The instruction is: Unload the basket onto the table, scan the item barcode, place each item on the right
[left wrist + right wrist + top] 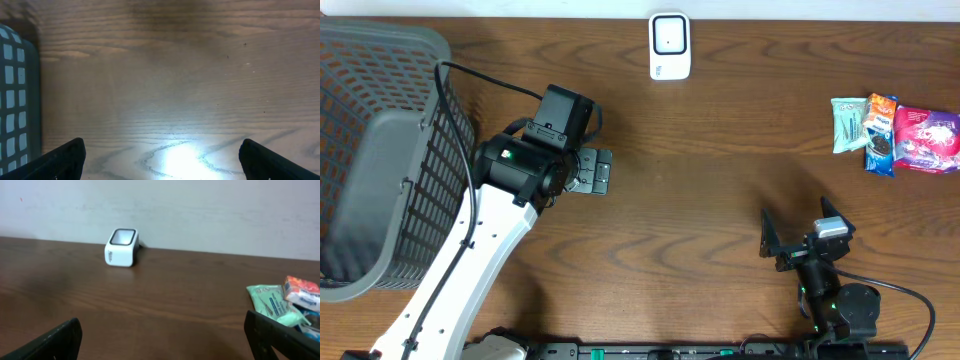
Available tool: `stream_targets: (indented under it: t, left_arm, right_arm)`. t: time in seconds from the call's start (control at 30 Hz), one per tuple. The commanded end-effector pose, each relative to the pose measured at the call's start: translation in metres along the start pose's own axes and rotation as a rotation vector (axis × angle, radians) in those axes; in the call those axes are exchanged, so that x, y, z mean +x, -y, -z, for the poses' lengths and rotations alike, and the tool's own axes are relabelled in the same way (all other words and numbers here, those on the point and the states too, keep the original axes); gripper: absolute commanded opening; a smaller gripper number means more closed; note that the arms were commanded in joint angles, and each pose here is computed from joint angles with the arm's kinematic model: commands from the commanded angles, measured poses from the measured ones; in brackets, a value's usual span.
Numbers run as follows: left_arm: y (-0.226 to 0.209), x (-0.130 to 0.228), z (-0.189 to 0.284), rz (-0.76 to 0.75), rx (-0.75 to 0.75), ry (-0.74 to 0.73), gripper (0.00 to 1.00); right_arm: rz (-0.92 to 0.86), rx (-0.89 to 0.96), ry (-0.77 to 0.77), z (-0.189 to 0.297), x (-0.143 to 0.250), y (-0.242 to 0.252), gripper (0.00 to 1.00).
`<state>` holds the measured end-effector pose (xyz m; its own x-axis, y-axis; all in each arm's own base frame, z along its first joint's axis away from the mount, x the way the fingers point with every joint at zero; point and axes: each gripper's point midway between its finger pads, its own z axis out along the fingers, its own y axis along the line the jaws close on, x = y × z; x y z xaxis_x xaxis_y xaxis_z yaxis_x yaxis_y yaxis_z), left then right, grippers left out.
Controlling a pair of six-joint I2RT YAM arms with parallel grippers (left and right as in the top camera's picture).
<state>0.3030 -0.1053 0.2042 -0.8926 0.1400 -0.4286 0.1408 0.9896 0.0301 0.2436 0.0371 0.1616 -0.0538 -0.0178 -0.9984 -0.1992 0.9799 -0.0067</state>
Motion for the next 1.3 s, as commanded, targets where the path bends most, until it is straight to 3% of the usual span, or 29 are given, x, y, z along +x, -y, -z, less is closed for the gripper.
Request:
stream_targets:
  t: [0.0, 1.27]
  left_arm:
    - [-0.0017, 0.0007, -0.0012, 0.013, -0.011, -0.004, 0.98]
    - [-0.0017, 0.0007, -0.0012, 0.013, -0.011, -0.004, 0.98]
  right_arm:
    - [0.007, 0.01, -0.007, 0.0006, 0.0022, 0.0022, 0.99]
    - [-0.005, 0.009, -0.006, 0.0006, 0.0022, 0.0021, 0.99]
